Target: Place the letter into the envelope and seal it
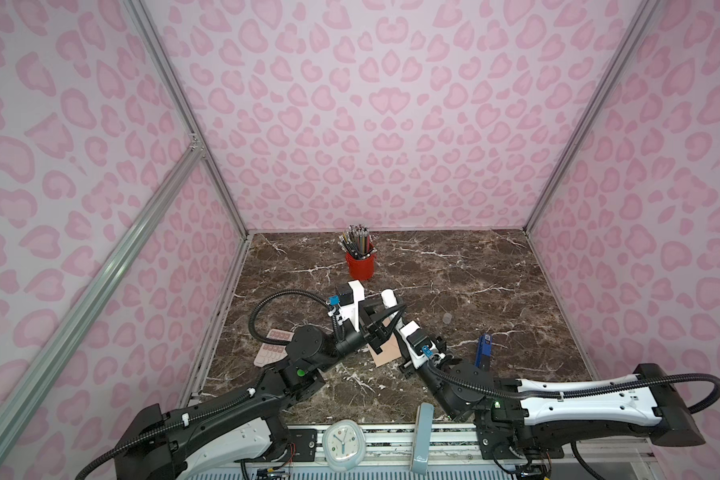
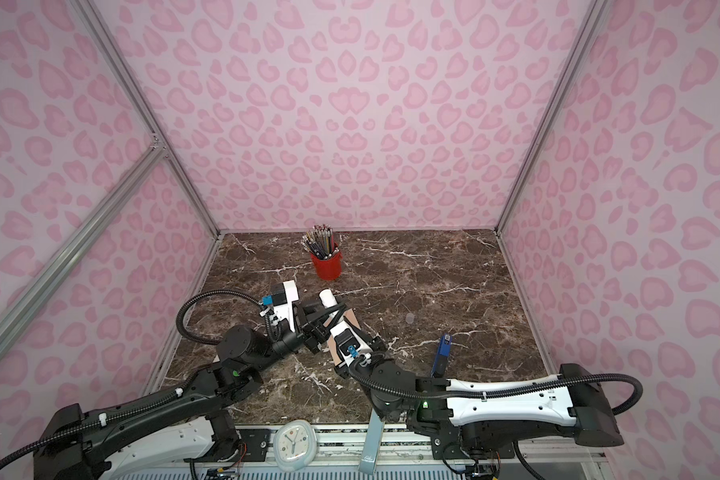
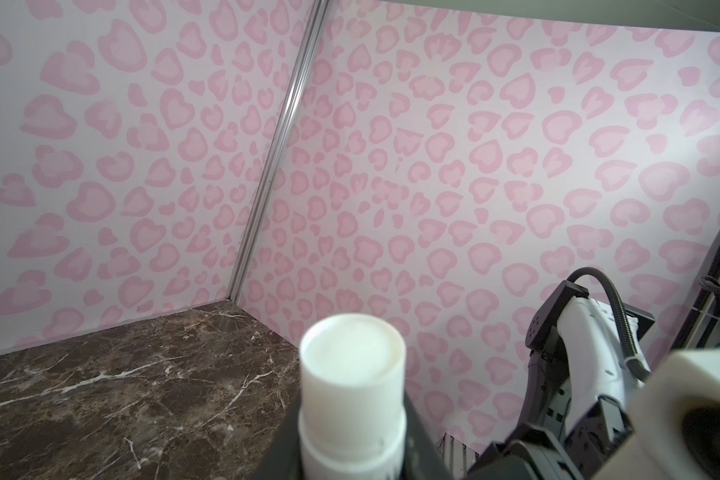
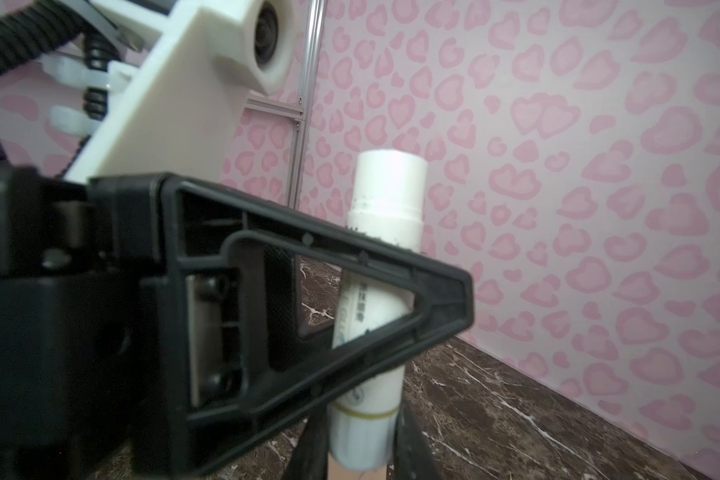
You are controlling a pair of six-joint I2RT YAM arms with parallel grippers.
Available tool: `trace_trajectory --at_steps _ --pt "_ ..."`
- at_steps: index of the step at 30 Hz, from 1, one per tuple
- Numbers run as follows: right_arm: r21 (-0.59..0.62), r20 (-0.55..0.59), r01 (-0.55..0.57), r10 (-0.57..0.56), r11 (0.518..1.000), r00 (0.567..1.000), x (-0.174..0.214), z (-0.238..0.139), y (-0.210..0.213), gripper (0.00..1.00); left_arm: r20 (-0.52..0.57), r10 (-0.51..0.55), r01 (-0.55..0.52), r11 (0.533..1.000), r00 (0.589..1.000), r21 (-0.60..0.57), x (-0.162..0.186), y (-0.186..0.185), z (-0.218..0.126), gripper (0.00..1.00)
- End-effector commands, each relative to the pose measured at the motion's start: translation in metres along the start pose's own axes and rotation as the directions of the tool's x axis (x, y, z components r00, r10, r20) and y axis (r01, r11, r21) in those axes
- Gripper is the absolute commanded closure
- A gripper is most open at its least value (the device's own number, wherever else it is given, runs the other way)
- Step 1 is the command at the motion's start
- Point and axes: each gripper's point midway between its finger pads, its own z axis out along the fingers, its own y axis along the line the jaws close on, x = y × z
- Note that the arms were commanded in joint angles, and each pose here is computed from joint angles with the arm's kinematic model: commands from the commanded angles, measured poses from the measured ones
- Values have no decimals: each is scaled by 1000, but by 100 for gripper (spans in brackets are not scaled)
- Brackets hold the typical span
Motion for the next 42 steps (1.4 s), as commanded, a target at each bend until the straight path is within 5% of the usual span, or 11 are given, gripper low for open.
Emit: trace_trajectory --at_steps 1,7,15,28,35,42 --pt "-54 93 -40 45 998 995 -31 -3 14 86 -86 29 -44 984 996 -172 26 36 -4 96" --pt "-46 66 -19 22 999 998 -26 -4 14 83 -76 43 -57 979 996 -196 22 39 -5 96" --pt "-101 -88 -29 21 994 996 21 -1 -2 66 -77 81 -95 974 994 -205 13 38 -7 96" --pt "46 -290 -122 130 992 948 115 -3 -103 58 -160 153 -170 980 975 -99 31 26 -22 96" --pt "273 -500 -153 276 950 821 158 8 -156 58 -282 198 -214 976 939 -28 85 33 -31 96" --pt "436 -678 -169 446 884 585 204 25 -179 56 -292 313 -344 937 904 -57 117 53 -46 96"
